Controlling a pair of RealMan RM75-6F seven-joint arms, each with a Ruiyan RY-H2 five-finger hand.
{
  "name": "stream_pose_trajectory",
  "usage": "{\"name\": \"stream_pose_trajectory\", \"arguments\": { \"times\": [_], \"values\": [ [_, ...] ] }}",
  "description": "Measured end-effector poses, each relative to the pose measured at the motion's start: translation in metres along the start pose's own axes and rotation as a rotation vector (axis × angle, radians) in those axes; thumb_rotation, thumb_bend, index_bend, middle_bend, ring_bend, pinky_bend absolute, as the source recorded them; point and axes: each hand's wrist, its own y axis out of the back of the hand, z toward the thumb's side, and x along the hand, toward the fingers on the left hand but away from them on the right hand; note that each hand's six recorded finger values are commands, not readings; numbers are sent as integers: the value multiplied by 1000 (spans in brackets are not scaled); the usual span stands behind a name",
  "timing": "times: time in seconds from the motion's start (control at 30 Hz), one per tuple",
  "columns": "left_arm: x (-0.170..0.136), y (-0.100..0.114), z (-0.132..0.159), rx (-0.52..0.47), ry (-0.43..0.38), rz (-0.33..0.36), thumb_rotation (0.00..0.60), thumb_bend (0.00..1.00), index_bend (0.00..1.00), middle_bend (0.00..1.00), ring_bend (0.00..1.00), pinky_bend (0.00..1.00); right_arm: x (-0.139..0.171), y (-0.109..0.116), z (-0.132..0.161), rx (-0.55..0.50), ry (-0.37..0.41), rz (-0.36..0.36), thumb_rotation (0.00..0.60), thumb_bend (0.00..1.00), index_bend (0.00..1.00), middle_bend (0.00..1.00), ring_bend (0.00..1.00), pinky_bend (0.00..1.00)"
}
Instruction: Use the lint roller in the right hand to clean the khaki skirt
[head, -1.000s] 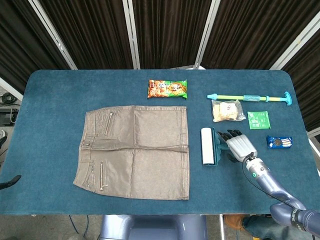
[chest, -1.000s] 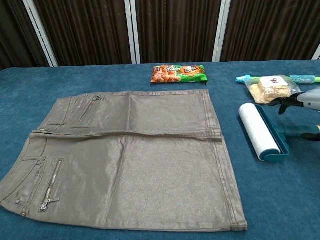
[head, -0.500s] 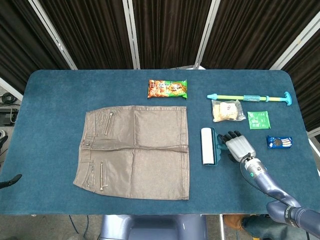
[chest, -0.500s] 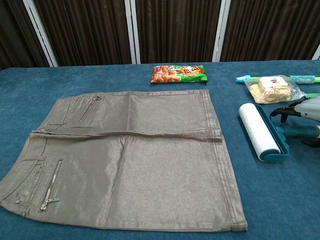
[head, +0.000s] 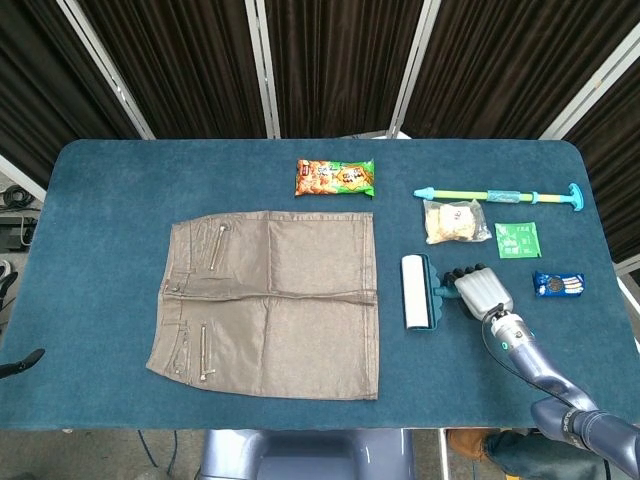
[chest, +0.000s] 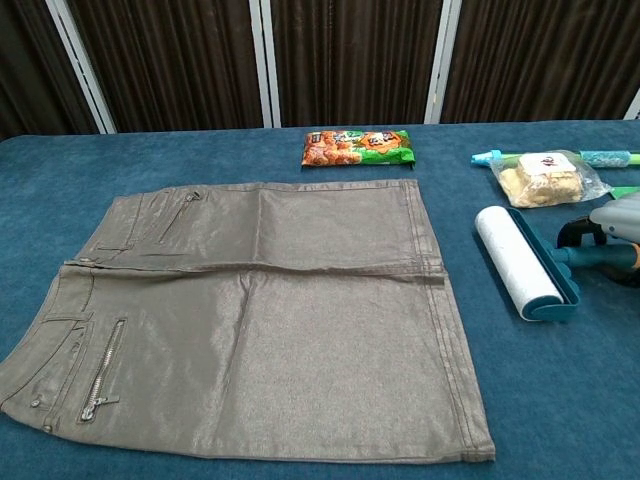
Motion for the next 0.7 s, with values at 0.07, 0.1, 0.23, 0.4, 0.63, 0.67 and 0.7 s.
{"name": "stream_pose_trajectory", "arguments": {
  "times": [0.07, 0.1, 0.23, 0.4, 0.63, 0.67, 0.7],
  "values": [
    [0, 0, 0, 1, 1, -1, 600, 54, 0, 0, 0, 0, -1, 0, 0, 5, 8, -12, 600, 661, 406, 533, 436, 427],
    [0, -1, 0, 1, 1, -2, 600, 54, 0, 0, 0, 0, -1, 0, 0, 8, 12, -17, 600, 689, 415, 540, 445, 436],
    [0, -1, 1, 0, -1, -3, 600, 54, 0, 0, 0, 0, 1, 2, 1, 18, 33, -43, 600, 742, 422, 544, 449, 448],
    [-1, 1, 1, -6, -4, 1, 600, 55, 0, 0, 0, 0, 4, 12, -1, 17, 50, -86, 600, 783, 428, 543, 451, 447],
    [-2, 5, 1, -22, -10, 6, 600, 54, 0, 0, 0, 0, 11, 49, 7, -1, 103, -185, 600, 798, 429, 543, 453, 448],
    [-2, 5, 1, -23, -11, 7, 600, 52, 0, 0, 0, 0, 11, 55, 9, -1, 112, -196, 600, 799, 429, 544, 454, 448],
    [-2, 5, 1, -25, -11, 7, 600, 53, 0, 0, 0, 0, 12, 63, 13, 2, 126, -210, 600, 800, 430, 544, 454, 448]
  ]
}}
